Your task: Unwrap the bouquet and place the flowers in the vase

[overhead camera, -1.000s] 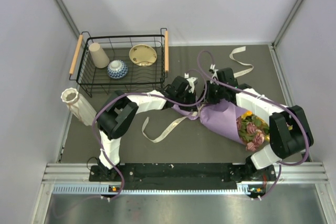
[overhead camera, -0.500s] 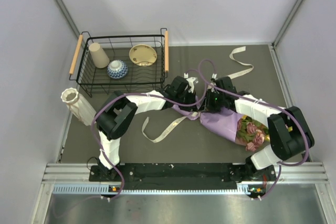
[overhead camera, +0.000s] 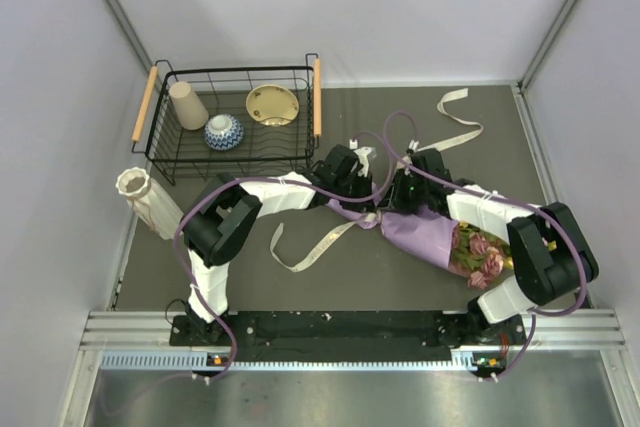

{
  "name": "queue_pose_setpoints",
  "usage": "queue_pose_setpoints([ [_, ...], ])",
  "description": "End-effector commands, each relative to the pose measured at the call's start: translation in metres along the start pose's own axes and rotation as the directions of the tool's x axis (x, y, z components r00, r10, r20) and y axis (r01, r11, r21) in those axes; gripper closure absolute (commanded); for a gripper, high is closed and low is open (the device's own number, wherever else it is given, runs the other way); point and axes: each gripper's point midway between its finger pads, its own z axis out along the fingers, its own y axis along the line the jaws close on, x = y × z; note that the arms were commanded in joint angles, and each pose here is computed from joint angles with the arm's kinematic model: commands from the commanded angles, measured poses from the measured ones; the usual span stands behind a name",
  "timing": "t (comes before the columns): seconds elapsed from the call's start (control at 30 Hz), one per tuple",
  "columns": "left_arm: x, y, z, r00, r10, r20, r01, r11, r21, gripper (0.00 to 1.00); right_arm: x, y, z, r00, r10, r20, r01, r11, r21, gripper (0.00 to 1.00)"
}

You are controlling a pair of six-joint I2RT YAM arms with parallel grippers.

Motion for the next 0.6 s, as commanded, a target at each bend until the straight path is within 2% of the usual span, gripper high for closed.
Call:
queue_pose_setpoints([
  [0.0,-0.007,-0.008,-0.008,0.999,0.021,0.026,-0.022,0.999,0.023,0.84,-0.010,0.002,0.008,0.996,0.039,0.074,-0.037,0.999,-0.020,0.87],
  [0.1,-0.009,-0.007,-0.011,0.999,0.027,0.034,-0.027,1.000,0.013,0.83,-0.015,0.004,0.009,0.993,0.040,0.107,-0.037,0.999,-0.033,1.00],
  [0.2,-0.010,-0.007,-0.014,0.999,0.036,0.041,-0.036,0.999,0.010,0.78,-0.019,0.008,0.006,0.992,0.018,0.122,-0.012,0.999,-0.050,1.00],
  [0.37,-0.017,-0.003,-0.020,0.997,0.045,0.066,-0.044,0.999,-0.015,0.59,-0.026,0.024,-0.012,0.985,-0.047,0.165,0.066,0.992,-0.108,1.00],
  [0.57,-0.012,0.008,-0.010,0.998,-0.003,0.059,0.003,1.000,-0.007,0.57,-0.033,0.038,-0.036,0.964,-0.090,0.249,0.135,0.976,-0.169,1.00],
])
